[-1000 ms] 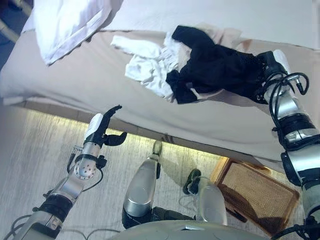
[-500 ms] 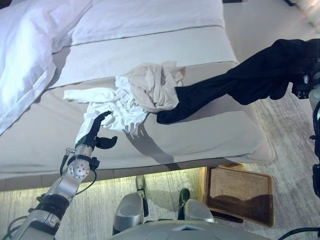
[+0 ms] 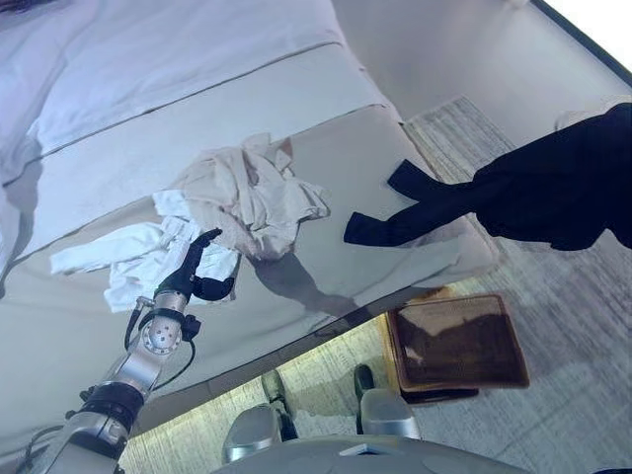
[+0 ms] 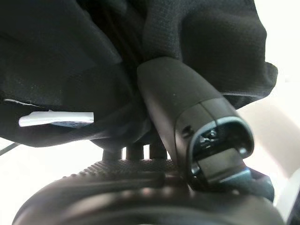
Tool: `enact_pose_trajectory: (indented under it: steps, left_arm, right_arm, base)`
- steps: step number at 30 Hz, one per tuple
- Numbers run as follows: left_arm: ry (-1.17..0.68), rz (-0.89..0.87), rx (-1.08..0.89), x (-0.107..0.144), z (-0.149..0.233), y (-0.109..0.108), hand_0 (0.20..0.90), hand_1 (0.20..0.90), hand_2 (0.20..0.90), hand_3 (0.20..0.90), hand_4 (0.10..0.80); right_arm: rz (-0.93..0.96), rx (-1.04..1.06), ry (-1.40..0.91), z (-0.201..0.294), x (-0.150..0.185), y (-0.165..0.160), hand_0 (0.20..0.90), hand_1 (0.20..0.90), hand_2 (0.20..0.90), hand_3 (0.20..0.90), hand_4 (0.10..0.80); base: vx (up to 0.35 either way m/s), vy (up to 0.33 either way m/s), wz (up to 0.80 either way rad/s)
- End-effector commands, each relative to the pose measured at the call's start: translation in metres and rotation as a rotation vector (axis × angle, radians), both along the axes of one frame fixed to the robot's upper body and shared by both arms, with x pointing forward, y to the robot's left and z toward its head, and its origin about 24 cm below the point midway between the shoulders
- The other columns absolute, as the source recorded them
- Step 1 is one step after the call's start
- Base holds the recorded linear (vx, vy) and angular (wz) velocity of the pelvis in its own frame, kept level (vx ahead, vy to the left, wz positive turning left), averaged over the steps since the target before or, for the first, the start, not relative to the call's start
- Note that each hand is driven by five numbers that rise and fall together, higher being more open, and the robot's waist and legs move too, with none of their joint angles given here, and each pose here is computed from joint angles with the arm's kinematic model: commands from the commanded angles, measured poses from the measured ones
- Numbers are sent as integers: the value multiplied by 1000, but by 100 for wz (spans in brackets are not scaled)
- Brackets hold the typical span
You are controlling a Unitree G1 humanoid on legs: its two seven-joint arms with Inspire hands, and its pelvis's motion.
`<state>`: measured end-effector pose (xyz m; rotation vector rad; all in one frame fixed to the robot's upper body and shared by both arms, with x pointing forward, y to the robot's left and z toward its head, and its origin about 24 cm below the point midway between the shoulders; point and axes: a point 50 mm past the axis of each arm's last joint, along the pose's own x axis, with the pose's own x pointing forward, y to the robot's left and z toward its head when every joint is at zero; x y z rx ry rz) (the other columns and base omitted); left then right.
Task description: Pick up the clothes from the bed and place them into the basket
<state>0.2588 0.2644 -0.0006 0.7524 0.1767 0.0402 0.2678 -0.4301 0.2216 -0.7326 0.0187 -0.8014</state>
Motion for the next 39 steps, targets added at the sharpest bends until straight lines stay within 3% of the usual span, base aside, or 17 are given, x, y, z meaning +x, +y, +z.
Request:
enact_pose_trajectory:
  steps: [1,12,17,39]
  left_arm:
    - [-93,-52,12,8,14,-3,900,900,900,900,800]
    - [-66,-83,4,14,13,-6,900,900,900,900,800]
    - [-79,-163,-18,22,22,-21,900,900,900,900,800]
    - [-49,-209,-27,27,20,-37,900,900,900,900,800]
  right_arm:
    - [-23,-239,-160,67,-28,-5,300,300,300,200,100]
    - [-97,-295,-132,61,-59,-19,300,300,300,200,100]
    - [-69,-232,-119,41,-60,-19,300,300,300,200,100]
    - [77,132,207,-125,-53,7,300,300,300,200,100]
  base:
    - [-4,11,-24]
    - [7,-1,-18]
    - [-20,10,-15]
    - [4,-21,-3]
